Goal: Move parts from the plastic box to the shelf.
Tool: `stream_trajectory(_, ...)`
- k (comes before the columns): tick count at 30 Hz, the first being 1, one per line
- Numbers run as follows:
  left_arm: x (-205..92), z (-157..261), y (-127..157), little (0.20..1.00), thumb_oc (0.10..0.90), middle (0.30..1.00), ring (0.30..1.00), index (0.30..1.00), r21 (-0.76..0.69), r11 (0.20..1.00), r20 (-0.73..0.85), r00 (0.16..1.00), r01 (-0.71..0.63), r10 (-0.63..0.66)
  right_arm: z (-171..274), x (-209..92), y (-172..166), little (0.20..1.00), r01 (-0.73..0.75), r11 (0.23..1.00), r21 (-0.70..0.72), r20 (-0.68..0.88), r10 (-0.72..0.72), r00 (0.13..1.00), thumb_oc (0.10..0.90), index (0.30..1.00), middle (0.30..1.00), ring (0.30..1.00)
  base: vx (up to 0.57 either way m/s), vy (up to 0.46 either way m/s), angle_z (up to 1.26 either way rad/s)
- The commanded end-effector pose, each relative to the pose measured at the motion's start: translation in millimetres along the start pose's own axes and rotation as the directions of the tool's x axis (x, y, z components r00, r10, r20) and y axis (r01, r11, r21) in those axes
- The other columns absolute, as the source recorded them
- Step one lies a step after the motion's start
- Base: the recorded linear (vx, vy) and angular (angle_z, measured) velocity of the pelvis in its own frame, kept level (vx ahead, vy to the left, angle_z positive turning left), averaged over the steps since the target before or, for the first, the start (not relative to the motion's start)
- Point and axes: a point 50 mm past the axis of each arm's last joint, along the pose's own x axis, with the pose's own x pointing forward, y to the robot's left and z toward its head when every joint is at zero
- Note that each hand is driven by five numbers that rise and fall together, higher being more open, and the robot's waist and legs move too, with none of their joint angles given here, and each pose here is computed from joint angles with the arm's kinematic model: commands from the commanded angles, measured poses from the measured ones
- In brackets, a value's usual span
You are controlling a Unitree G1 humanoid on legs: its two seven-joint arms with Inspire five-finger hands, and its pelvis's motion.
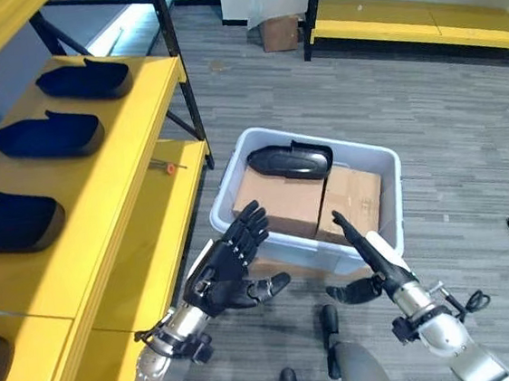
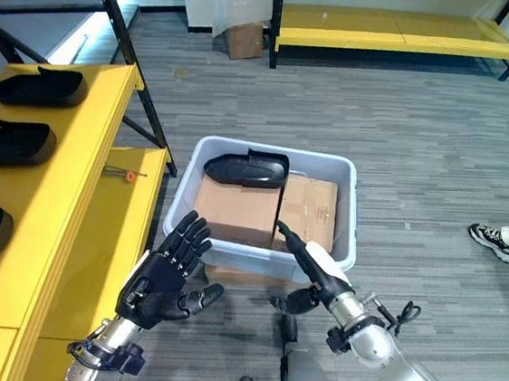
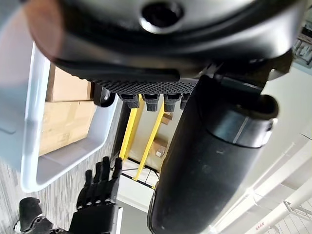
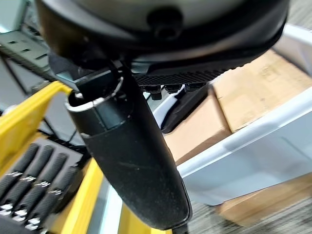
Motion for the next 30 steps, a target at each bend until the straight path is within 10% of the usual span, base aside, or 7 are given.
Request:
stream_trajectory(1,4,42,-13,1.0,0.9,1.0,1.0,1.0,0.086,0.994,0.22,0.972,0.07,-0.087,34,23,-26,1.0,0.092,0.995,-0.026,0.168,-0.087,0.982,0.9,1.0,1.0,1.0,0.09,-0.121,0.04)
stream_trajectory(18,0,60,-16,1.0,0.9,1.0,1.0,1.0,0.382,0.924,0.231,0.967,0.012,-0.108,49,10,-45,1.0,0.225,0.974,-0.024,0.293,-0.208,0.933,0.9,1.0,1.0,1.0,0.1,-0.173,-0.06)
stream_trajectory(30,29,67,6,1.0,0.9,1.0,1.0,1.0,0.48,0.788,0.405,0.894,-0.387,0.193,54,17,-27,1.0,0.142,0.987,0.076,0.307,-0.158,0.939,0.9,1.0,1.0,1.0,0.14,-0.101,-0.34)
